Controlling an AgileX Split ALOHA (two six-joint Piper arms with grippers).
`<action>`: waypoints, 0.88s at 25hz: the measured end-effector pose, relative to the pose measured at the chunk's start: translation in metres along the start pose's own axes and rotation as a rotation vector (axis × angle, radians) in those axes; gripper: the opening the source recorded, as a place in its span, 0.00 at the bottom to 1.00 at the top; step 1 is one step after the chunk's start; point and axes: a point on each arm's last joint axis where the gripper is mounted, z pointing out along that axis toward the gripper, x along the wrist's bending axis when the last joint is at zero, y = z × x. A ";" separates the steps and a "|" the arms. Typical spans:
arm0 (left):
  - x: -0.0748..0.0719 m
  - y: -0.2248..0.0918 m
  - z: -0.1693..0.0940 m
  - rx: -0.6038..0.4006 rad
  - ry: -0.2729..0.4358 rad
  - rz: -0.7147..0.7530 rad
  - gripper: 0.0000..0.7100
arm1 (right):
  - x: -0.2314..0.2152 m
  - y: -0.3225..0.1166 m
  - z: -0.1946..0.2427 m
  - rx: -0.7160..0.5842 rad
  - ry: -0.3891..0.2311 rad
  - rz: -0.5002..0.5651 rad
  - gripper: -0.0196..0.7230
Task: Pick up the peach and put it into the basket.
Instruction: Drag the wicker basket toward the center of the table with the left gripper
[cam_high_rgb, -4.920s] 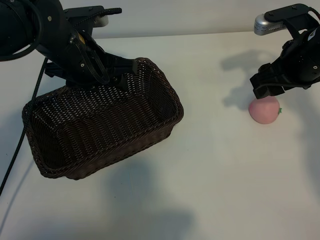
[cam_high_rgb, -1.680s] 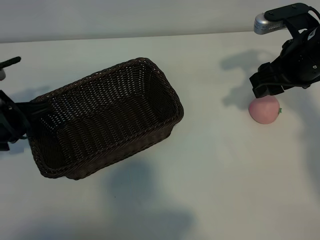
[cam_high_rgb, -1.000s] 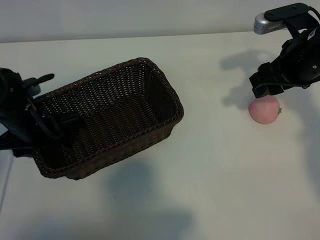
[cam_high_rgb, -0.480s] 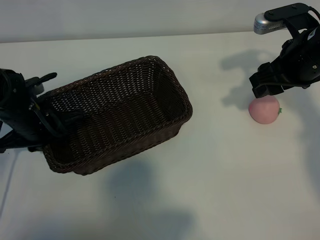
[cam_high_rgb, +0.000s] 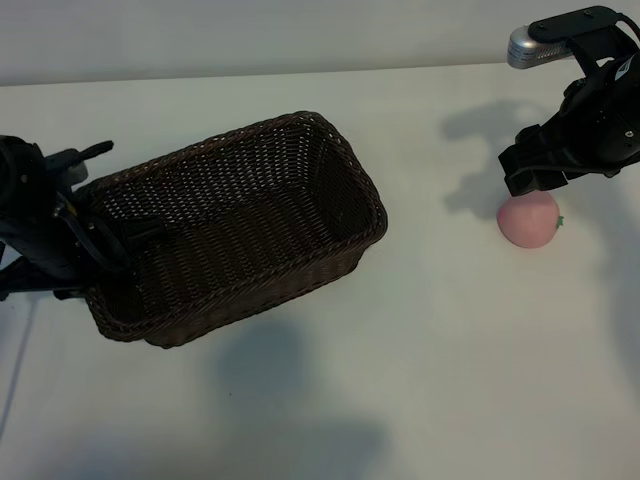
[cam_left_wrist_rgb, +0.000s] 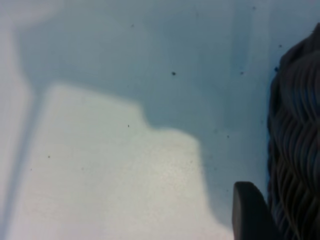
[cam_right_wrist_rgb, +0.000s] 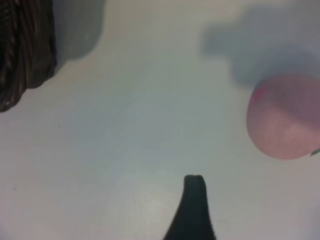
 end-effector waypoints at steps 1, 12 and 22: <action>0.001 0.000 -0.003 -0.007 -0.009 -0.001 0.33 | 0.000 0.000 0.000 0.000 0.000 0.000 0.81; 0.035 0.011 -0.043 -0.044 -0.294 0.005 0.23 | 0.000 0.000 0.000 0.001 0.000 0.000 0.81; 0.035 0.025 -0.056 -0.094 -0.431 0.091 0.23 | 0.000 0.000 0.000 0.002 0.000 0.000 0.81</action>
